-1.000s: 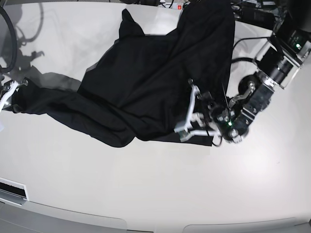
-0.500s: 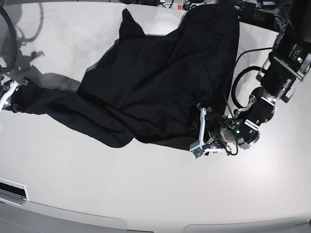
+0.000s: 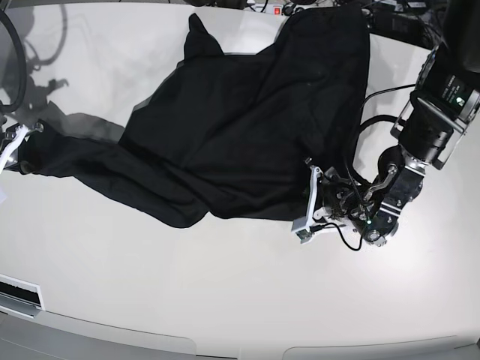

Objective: Layout the t-shirt on the table in an organized manner, then fold the t-shirt properly
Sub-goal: 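Pull the grasped shirt edge with the left gripper away from the right gripper, then lift the shirt high with both grippers, stretching it between them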

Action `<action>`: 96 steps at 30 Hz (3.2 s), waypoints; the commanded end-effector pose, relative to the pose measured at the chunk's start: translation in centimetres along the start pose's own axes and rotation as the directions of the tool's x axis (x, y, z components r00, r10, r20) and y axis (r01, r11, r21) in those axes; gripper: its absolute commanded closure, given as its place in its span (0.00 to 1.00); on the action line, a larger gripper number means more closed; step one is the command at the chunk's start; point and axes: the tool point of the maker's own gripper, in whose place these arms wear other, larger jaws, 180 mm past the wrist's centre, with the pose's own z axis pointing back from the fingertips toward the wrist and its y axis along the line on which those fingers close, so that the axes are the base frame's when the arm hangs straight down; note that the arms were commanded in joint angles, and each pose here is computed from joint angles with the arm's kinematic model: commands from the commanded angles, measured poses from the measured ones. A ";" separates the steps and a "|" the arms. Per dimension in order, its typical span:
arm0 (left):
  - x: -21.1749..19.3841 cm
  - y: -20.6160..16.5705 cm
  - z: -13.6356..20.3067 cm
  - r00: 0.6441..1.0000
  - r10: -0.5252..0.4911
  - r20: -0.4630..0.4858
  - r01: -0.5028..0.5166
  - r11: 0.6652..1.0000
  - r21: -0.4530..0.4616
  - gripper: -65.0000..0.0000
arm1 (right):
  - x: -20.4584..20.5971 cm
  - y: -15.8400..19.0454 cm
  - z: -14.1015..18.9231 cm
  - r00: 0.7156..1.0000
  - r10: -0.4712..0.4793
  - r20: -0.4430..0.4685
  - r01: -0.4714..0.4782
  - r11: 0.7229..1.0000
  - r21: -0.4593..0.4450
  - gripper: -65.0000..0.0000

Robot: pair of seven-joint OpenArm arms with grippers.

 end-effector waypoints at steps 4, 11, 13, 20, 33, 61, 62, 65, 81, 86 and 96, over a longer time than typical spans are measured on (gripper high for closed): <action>-5.4 -3.1 -0.8 0.977 -0.007 -0.215 -0.021 0.992 -0.126 0.83 | 1.6 -0.7 0.8 0.998 0.023 0.050 -0.022 0.999 -0.023 1.00; -1.5 -0.1 2.9 0.978 -0.036 -0.204 0.026 0.998 -0.050 0.81 | 1.6 -0.7 0.8 0.999 0.023 0.048 -0.022 0.999 -0.023 1.00; 0.1 1.4 4.2 0.984 -0.030 -0.176 0.029 1.000 -0.007 0.77 | 1.6 -0.7 0.8 0.999 0.023 0.048 -0.022 1.000 -0.023 1.00; 3.9 4.9 7.9 0.994 -0.046 -0.101 0.055 0.995 0.087 0.67 | 1.6 -0.7 0.8 0.999 0.023 0.047 -0.022 0.999 -0.023 1.00; 7.9 7.9 9.2 0.981 -0.185 0.054 0.165 0.952 0.257 0.50 | 1.6 -0.7 0.8 0.999 0.023 0.049 -0.022 0.999 -0.023 1.00; 5.9 8.7 6.5 0.977 -0.206 0.052 0.180 0.931 0.318 0.99 | 1.8 -0.7 0.8 0.998 0.023 0.059 -0.022 1.000 -0.020 1.00; 6.6 8.9 7.3 0.977 -0.205 0.056 0.177 0.929 0.325 0.99 | 1.8 -0.7 0.8 0.998 0.022 0.059 -0.021 1.000 -0.020 1.00; 9.0 9.6 10.1 0.974 -0.211 0.076 0.172 0.920 0.351 1.00 | 1.8 -0.7 0.8 0.998 0.023 0.059 -0.022 1.000 -0.020 1.00; 14.8 11.6 17.0 0.949 -0.232 0.216 0.120 0.894 0.432 1.00 | 2.6 -0.7 0.9 0.995 0.025 0.097 -0.023 0.999 -0.022 1.00; 19.0 13.8 23.7 0.908 -0.285 0.307 0.078 0.835 0.544 1.00 | 6.5 -2.4 2.1 0.980 0.063 0.187 -0.050 0.996 -0.074 1.00; 26.4 15.1 36.2 0.812 -0.371 0.451 -0.019 0.755 0.656 1.00 | 20.9 -11.4 16.6 0.875 0.366 0.316 -0.190 0.861 -0.471 1.00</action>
